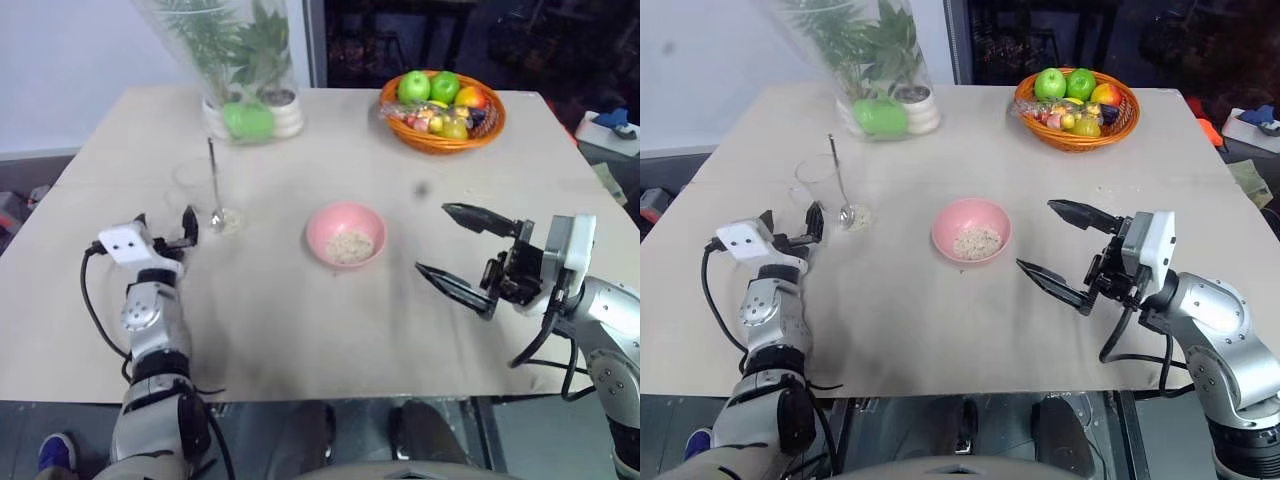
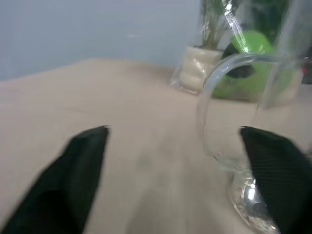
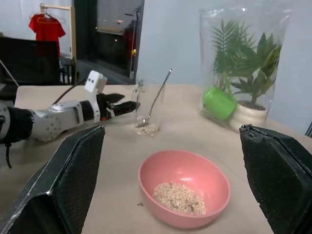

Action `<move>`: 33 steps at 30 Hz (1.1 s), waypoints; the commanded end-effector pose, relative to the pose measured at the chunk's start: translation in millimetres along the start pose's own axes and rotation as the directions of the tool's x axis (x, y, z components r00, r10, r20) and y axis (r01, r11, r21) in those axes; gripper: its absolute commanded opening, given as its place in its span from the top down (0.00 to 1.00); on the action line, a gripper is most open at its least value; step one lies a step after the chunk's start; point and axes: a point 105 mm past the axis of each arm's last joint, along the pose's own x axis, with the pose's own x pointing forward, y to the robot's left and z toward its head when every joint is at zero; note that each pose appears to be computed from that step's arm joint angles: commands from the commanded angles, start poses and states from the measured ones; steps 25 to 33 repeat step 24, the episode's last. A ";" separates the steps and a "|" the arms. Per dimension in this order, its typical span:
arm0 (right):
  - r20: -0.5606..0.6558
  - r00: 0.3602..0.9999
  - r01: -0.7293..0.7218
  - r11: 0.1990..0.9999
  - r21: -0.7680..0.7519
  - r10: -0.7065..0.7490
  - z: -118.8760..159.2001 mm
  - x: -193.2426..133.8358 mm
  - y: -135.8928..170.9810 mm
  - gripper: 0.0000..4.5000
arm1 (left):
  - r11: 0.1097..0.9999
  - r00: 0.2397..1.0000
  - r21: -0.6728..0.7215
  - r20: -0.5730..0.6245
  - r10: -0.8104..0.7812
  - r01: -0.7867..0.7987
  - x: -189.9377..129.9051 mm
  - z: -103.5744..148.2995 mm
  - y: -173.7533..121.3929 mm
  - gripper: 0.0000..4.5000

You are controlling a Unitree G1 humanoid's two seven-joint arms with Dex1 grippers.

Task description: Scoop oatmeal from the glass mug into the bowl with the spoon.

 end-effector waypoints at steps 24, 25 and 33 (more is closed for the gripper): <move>-0.398 0.879 0.219 0.964 -0.150 -0.261 -65.9 -92.5 -57.5 0.00 | 0.815 0.740 -0.163 -0.349 -0.575 0.556 -148.8 39.3 -69.3 0.01; -0.398 0.879 0.219 0.964 -0.150 -0.261 -65.9 -92.5 -57.5 0.00 | 0.815 0.740 -0.163 -0.349 -0.575 0.556 -148.8 39.3 -69.3 0.01; -0.398 0.879 0.219 0.964 -0.150 -0.261 -65.9 -92.5 -57.5 0.00 | 0.815 0.740 -0.163 -0.349 -0.575 0.556 -148.8 39.3 -69.3 0.01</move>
